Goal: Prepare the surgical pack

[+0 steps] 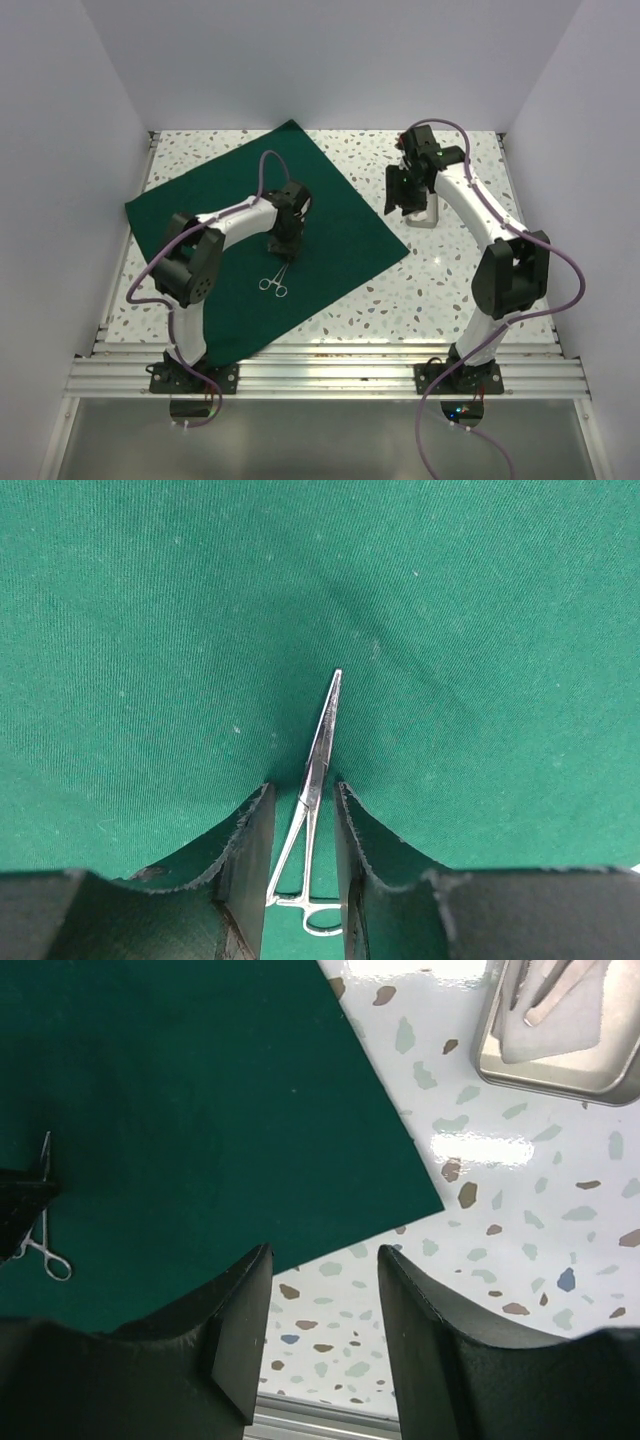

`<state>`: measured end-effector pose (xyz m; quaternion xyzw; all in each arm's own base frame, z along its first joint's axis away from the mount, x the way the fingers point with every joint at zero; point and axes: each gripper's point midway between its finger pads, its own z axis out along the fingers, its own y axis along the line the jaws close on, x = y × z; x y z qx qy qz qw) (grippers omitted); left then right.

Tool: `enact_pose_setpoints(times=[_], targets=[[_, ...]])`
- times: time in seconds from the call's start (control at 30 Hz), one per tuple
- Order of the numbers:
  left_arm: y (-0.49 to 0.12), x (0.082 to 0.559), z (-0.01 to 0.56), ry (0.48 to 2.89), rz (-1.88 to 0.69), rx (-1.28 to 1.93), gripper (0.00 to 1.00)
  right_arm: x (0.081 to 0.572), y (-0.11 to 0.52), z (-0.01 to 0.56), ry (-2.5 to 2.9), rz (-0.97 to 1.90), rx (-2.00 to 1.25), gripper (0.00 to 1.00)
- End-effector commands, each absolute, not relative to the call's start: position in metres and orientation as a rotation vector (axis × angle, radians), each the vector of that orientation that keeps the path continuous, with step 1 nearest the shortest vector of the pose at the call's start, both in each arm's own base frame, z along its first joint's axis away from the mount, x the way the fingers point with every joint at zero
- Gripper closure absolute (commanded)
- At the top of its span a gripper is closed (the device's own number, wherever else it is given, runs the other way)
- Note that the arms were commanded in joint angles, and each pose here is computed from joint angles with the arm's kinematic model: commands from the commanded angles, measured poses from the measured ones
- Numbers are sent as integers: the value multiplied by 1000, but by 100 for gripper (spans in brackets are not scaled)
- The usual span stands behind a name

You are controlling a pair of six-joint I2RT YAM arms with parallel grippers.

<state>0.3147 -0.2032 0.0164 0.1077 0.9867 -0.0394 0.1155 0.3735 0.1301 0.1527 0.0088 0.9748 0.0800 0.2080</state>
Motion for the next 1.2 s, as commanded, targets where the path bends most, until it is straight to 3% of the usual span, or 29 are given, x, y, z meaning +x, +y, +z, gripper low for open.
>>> enact_pose_setpoints(times=[0.0, 0.17, 0.3, 0.47, 0.63, 0.77, 0.97, 1.17], targets=[[-200, 314, 4, 2897, -52, 325, 67, 376, 146, 164, 2669, 321, 3, 49], [-196, 307, -12, 2931, -28, 335, 69, 375, 159, 162, 2670, 352, -25, 49], [-196, 306, -10, 2930, -37, 342, 88, 372, 176, 161, 2669, 397, -64, 49], [-198, 313, 14, 2892, -47, 342, 100, 365, 208, 154, 2673, 617, -59, 47], [-201, 314, 38, 2874, -87, 319, 100, 359, 250, 139, 2625, 962, -20, 44], [-207, 312, 53, 2865, -164, 299, 100, 347, 279, 128, 2578, 1194, -22, 48], [-209, 313, 62, 2870, -269, 253, 100, 323, 317, 107, 2578, 1302, -67, 51], [-208, 316, 62, 2873, -342, 206, 100, 301, 351, 88, 2576, 1416, -69, 48]])
